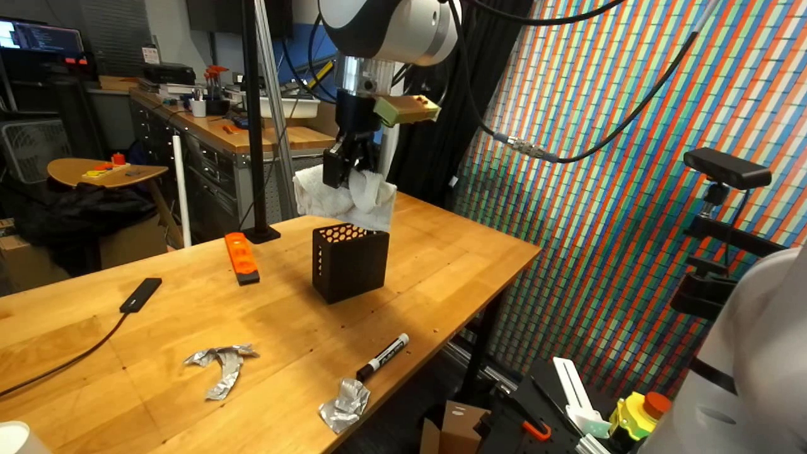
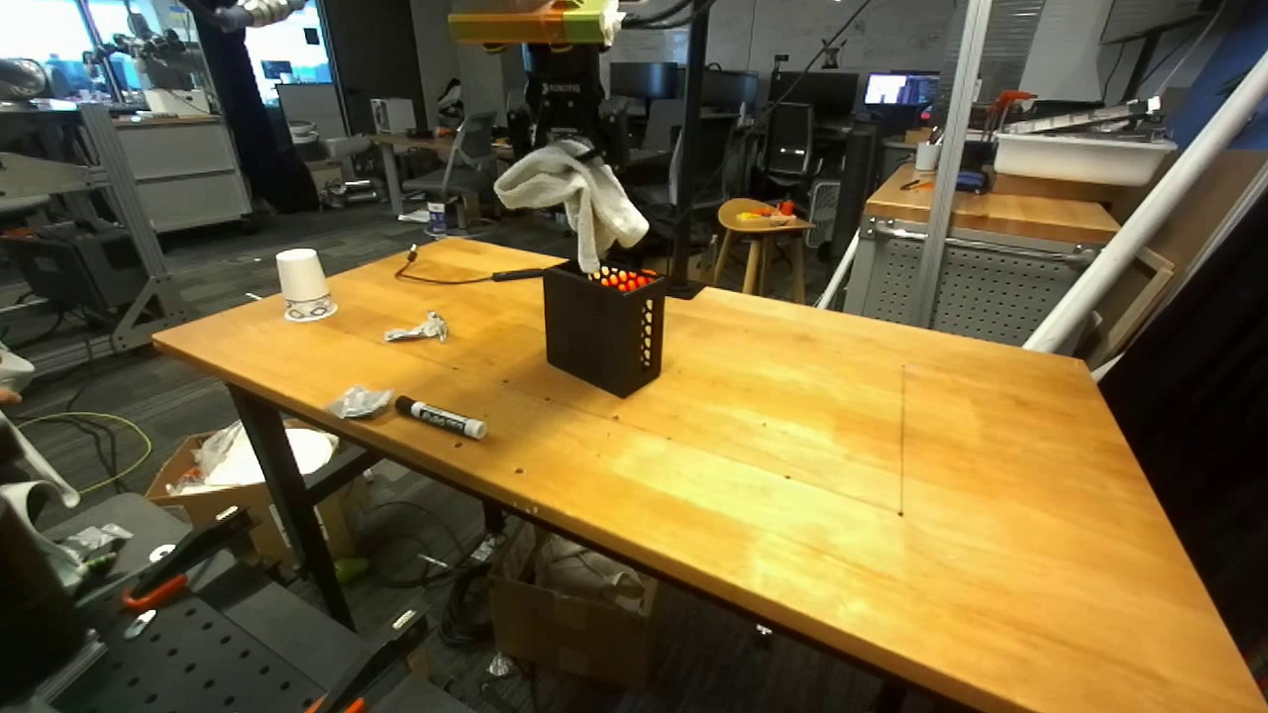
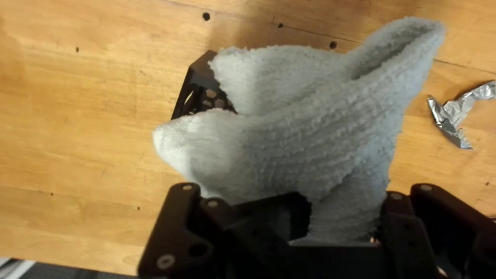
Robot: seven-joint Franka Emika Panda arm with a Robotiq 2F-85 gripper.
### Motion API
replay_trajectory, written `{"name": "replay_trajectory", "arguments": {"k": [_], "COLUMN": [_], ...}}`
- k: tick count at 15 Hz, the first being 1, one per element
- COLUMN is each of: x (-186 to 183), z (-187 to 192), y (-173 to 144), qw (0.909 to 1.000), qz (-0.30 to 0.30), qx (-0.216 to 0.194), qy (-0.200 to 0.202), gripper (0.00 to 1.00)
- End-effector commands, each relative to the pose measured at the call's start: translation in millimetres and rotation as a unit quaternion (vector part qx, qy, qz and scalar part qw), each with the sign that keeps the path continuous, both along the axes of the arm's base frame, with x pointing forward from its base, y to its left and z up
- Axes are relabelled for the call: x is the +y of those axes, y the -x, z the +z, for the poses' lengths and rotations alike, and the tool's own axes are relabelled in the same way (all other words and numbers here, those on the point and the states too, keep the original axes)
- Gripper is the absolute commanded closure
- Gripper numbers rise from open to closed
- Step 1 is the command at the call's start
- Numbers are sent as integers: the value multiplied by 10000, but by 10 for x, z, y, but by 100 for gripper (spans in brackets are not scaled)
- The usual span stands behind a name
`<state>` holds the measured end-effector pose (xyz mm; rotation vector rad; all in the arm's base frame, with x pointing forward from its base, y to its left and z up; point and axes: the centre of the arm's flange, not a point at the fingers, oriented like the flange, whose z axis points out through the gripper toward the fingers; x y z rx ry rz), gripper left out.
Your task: Put the towel in the box
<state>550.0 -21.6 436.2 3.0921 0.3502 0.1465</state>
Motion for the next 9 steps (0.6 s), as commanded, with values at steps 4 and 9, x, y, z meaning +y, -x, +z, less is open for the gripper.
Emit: {"name": "replay_trajectory", "arguments": {"k": [4,9], "x": [-11,-383], "z": [-343,-660], "y": [-310,-449], "qw": [9955,9913], "qz": [-898,-1238], "qx": [302,436], "qy": [-35,-81], "gripper": [98,98]}}
